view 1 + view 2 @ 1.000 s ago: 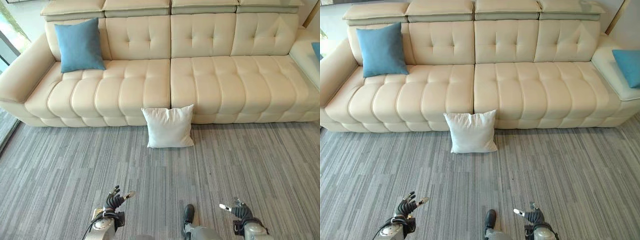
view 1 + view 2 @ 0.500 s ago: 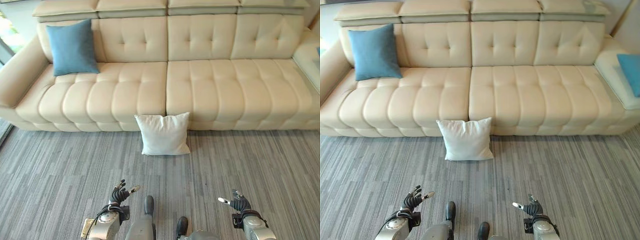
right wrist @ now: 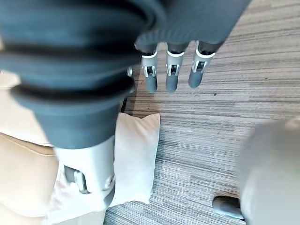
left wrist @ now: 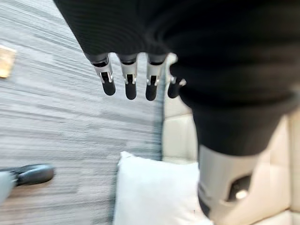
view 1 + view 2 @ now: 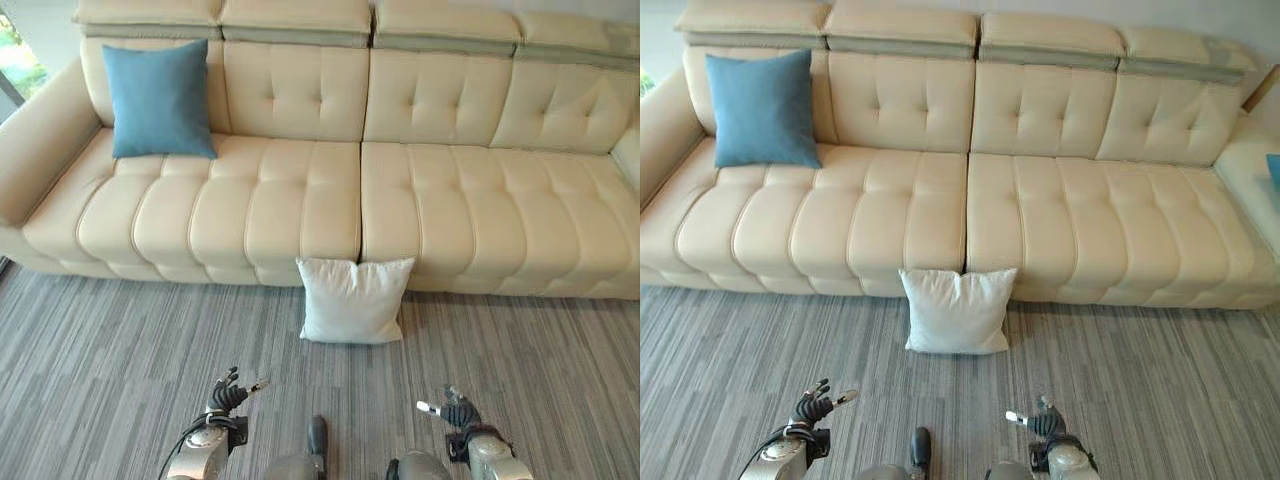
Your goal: Pick up all the scattered cushions and arrange them neatly on the sofa.
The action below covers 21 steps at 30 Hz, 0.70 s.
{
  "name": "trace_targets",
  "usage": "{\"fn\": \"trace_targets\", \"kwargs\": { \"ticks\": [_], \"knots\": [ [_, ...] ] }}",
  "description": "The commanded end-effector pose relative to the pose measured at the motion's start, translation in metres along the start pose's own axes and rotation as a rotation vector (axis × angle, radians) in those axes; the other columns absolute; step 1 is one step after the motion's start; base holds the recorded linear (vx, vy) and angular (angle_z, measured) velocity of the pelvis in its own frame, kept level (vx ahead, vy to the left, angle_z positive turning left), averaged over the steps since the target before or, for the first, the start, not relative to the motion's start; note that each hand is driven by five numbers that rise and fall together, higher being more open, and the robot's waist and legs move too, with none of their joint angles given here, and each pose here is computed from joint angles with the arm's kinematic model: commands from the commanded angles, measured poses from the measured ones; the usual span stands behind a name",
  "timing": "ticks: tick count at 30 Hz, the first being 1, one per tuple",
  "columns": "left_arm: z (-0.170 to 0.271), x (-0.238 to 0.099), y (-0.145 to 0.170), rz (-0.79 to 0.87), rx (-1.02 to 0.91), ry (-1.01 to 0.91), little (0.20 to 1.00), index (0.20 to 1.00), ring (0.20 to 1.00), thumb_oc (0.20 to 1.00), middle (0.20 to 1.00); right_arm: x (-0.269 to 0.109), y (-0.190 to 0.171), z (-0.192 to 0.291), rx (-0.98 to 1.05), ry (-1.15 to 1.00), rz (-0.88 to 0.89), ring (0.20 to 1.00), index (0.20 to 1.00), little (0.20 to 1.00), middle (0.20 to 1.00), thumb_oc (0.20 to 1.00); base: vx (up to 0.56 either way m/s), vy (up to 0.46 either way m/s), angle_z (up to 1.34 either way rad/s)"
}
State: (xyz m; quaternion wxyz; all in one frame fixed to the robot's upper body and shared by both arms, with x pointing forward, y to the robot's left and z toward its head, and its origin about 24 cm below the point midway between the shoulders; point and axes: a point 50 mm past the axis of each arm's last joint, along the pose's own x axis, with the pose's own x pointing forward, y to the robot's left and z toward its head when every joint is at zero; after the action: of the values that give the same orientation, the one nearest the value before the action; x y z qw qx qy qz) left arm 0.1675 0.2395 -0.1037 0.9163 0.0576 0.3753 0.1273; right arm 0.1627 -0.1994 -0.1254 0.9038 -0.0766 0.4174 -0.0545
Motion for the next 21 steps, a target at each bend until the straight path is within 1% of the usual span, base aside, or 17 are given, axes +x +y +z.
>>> {"fn": "trace_targets", "kwargs": {
  "ticks": [1,5,9,12,14,15,18,21],
  "knots": [
    [0.020,0.001,-0.003,-0.028,0.017,-0.095,1.000,1.000,1.000,1.000,1.000,0.005,-0.017,0.020,-0.015,-0.066,-0.047,1.000,1.000,1.000,1.000,1.000,0.13,-0.006,-0.10],
    [0.022,0.001,-0.001,-0.025,0.017,-0.096,1.000,1.000,1.000,1.000,1.000,0.006,-0.020,0.017,-0.021,-0.044,-0.060,1.000,1.000,1.000,1.000,1.000,0.15,-0.039,-0.22],
    [0.028,0.003,0.004,-0.005,0.005,-0.116,1.000,1.000,1.000,1.000,1.000,0.005,-0.027,0.012,-0.007,-0.026,-0.086,1.000,1.000,1.000,1.000,1.000,0.31,-0.160,-0.14],
    [0.022,0.001,0.000,-0.022,-0.001,-0.105,1.000,1.000,1.000,1.000,1.000,0.003,-0.032,0.004,-0.020,-0.001,-0.089,1.000,1.000,1.000,1.000,1.000,0.45,-0.307,0.06],
    [0.013,0.000,-0.007,-0.027,-0.066,-0.068,1.000,1.000,1.000,1.000,1.000,0.004,-0.042,0.013,-0.027,-0.032,-0.108,1.000,1.000,1.000,1.000,1.000,0.56,-0.555,0.45],
    [0.013,0.000,-0.007,-0.027,-0.066,-0.068,1.000,1.000,1.000,1.000,1.000,0.004,-0.042,0.013,-0.027,-0.032,-0.108,1.000,1.000,1.000,1.000,1.000,0.23,-0.315,0.48],
    [0.013,0.000,-0.015,-0.034,-0.094,-0.060,1.000,1.000,1.000,1.000,1.000,0.004,-0.047,0.012,-0.025,-0.029,-0.130,1.000,1.000,1.000,1.000,1.000,0.18,-0.187,-0.12],
    [0.011,0.000,-0.019,-0.047,-0.073,-0.049,1.000,1.000,1.000,1.000,1.000,0.003,-0.048,0.008,-0.025,-0.016,-0.137,1.000,1.000,1.000,1.000,1.000,0.12,-0.029,-0.03]
  ]
}}
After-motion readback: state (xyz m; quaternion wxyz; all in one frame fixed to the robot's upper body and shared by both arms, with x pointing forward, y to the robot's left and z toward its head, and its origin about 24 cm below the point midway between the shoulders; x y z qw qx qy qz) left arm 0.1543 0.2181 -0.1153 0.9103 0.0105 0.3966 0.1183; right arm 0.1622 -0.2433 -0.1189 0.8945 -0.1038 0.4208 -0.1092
